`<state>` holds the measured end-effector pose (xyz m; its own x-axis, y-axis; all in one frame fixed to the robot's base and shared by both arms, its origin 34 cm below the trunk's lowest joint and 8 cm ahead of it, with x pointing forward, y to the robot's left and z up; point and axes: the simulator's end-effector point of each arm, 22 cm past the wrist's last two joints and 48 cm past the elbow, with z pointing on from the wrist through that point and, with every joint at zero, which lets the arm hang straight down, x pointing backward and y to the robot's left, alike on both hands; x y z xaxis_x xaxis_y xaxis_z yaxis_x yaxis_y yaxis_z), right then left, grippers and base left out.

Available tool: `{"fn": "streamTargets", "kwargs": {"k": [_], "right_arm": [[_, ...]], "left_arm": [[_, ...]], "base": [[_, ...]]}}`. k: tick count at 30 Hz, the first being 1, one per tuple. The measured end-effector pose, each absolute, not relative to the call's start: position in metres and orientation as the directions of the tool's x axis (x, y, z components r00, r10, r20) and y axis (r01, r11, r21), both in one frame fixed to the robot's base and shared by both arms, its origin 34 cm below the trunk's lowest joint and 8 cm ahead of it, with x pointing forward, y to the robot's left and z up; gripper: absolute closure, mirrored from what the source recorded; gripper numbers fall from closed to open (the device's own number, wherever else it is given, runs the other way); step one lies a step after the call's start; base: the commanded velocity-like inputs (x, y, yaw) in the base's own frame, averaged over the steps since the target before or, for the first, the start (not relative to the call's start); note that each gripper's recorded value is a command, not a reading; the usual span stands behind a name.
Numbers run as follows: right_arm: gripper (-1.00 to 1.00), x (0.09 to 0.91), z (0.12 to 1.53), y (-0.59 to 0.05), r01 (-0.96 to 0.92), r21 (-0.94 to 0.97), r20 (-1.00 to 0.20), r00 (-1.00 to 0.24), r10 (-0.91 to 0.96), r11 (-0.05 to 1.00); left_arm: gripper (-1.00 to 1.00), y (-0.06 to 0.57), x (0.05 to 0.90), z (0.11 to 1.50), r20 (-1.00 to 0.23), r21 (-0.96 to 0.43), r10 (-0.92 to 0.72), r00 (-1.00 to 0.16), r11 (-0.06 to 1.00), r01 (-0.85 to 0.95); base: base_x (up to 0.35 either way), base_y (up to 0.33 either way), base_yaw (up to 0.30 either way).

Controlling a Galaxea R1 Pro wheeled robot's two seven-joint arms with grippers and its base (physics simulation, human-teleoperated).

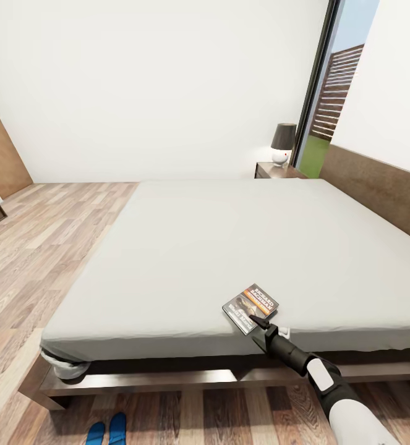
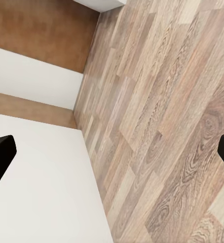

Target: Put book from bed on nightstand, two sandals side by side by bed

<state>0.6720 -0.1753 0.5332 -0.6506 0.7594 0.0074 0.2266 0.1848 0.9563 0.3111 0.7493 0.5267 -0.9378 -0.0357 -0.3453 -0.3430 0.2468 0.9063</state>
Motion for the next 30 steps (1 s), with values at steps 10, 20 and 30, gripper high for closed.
{"fn": "streamTargets", "kwargs": {"k": [10, 20, 30], "right_arm": [[-1.0, 0.6729, 0.5339, -0.176, 0.225, 0.956, 0.005, -0.651, 0.759, 0.186], [-1.0, 0.6738, 0.5345, -0.1764, 0.224, 0.957, 0.004, -0.65, 0.76, 0.187], [-1.0, 0.674, 0.5347, -0.178, 0.223, 0.957, 0.003, -0.649, 0.761, 0.186]], "left_arm": [[-1.0, 0.7494, 0.311, 0.5268, -0.345, 0.906, -0.036, -0.938, 0.246, -0.343], [-1.0, 0.7494, 0.3111, 0.5267, -0.345, 0.906, -0.036, -0.938, 0.247, -0.343], [-1.0, 0.7494, 0.3111, 0.5268, -0.345, 0.906, -0.036, -0.938, 0.246, -0.343]], "base": [[0.0, 0.0, 0.0], [0.0, 0.0, 0.0], [0.0, 0.0, 0.0]]}}
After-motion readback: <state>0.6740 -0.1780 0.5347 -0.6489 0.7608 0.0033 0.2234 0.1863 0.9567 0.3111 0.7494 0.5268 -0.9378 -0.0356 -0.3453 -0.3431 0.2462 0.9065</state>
